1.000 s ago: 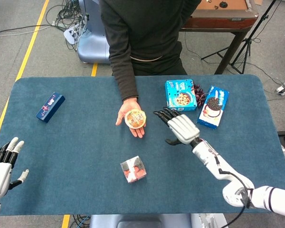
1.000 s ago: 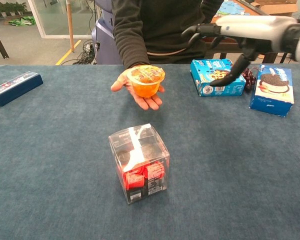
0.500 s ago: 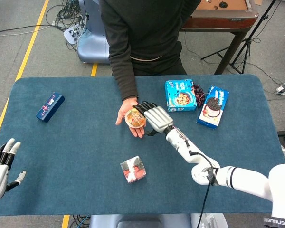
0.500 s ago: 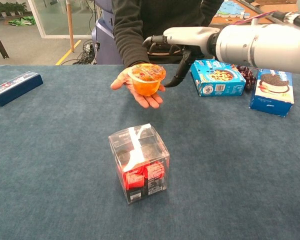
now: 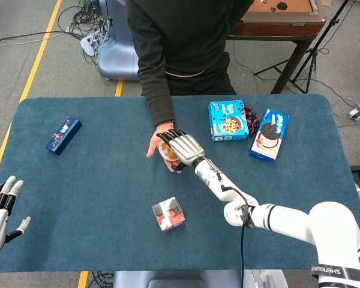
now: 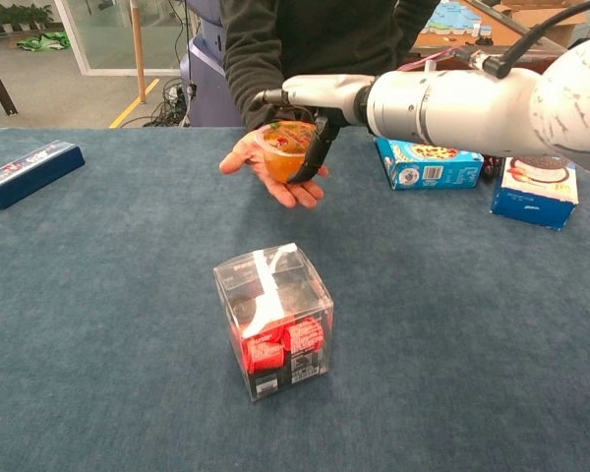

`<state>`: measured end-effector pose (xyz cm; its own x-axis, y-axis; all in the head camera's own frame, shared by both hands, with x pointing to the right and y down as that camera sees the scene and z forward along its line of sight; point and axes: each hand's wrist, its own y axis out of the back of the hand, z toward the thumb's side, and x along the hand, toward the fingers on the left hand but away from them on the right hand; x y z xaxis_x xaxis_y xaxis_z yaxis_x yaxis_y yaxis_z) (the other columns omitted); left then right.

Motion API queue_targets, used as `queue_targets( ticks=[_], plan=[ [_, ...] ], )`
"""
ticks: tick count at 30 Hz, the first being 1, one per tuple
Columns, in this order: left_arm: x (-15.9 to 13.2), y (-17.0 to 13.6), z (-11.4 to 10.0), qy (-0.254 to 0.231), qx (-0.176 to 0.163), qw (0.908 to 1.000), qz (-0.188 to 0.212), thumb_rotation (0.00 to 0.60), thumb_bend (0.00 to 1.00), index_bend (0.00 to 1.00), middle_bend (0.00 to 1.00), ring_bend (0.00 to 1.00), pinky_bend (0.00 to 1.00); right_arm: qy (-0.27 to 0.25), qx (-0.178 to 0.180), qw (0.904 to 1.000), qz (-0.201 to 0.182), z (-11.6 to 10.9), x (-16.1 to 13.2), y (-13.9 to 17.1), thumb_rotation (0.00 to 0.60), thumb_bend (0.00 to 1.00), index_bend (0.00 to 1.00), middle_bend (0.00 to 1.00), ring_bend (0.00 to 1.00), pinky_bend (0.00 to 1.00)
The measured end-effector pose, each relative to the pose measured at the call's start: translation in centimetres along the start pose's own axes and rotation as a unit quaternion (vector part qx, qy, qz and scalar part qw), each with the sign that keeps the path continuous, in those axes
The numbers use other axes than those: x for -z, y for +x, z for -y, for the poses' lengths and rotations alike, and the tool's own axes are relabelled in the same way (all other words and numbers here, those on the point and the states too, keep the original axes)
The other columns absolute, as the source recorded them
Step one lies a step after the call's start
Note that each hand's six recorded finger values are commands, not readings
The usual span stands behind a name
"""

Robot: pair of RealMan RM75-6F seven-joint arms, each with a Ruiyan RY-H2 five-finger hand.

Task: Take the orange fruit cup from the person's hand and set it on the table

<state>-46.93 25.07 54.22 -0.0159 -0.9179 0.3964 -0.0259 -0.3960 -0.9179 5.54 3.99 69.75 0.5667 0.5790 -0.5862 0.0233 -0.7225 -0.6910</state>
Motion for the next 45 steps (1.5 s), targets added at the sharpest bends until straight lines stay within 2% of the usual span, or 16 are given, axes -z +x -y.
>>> queue_targets(
  ticks=[3, 6, 11, 14, 17, 26, 36, 45],
  plan=[
    [0.1, -0.1, -0.1, 0.000, -0.001, 1.0000, -0.002, 0.600, 0.30, 0.00, 0.00, 0.03, 0.09, -0.001, -0.001, 1.0000, 0.005, 0.1, 0.1, -0.3, 0.600, 0.21, 0.03, 0.15, 0.02, 0.20],
    [0.4, -0.2, 0.0, 0.000, 0.000, 1.0000, -0.006, 0.600, 0.30, 0.00, 0.00, 0.03, 0.09, 0.002, 0.005, 1.0000, 0.008, 0.1, 0.2, -0.5, 0.600, 0.26, 0.12, 0.19, 0.08, 0.31],
    [0.5, -0.2, 0.1, -0.001, 0.000, 1.0000, -0.007, 0.600, 0.30, 0.00, 0.00, 0.03, 0.09, 0.010, 0.012, 0.9998, 0.008, 0.0, 0.3, -0.6, 0.600, 0.44, 0.31, 0.28, 0.20, 0.51],
    [0.6, -0.2, 0.2, -0.001, 0.001, 1.0000, -0.008, 0.600, 0.30, 0.00, 0.00, 0.03, 0.09, 0.011, 0.023, 0.9996, 0.008, -0.3, 0.4, -0.6, 0.600, 0.49, 0.41, 0.34, 0.26, 0.59],
    [0.6, -0.2, 0.2, -0.001, 0.002, 1.0000, -0.009, 0.600, 0.30, 0.00, 0.00, 0.03, 0.09, 0.004, 0.036, 0.9993, 0.006, -0.7, 0.6, -0.5, 0.600, 0.50, 0.45, 0.37, 0.29, 0.61],
    [0.6, -0.1, 0.3, -0.001, 0.002, 1.0000, -0.007, 0.600, 0.30, 0.00, 0.00, 0.03, 0.09, -0.017, 0.077, 0.9969, -0.004, -3.1, 2.0, 1.6, 0.600, 0.50, 0.45, 0.38, 0.30, 0.61],
    [0.3, 0.0, 0.3, -0.001, 0.003, 1.0000, -0.003, 0.600, 0.30, 0.00, 0.00, 0.03, 0.09, -0.019, 0.111, 0.9935, 0.018, -5.8, 6.0, 5.7, 0.600, 0.50, 0.45, 0.38, 0.30, 0.61],
    [0.0, 0.0, 0.6, -0.003, 0.005, 1.0000, 0.001, 0.600, 0.30, 0.00, 0.00, 0.03, 0.09, 0.003, 0.081, 0.9941, 0.072, -3.7, 10.9, 8.0, 0.600, 0.50, 0.45, 0.38, 0.30, 0.61]
  ],
)
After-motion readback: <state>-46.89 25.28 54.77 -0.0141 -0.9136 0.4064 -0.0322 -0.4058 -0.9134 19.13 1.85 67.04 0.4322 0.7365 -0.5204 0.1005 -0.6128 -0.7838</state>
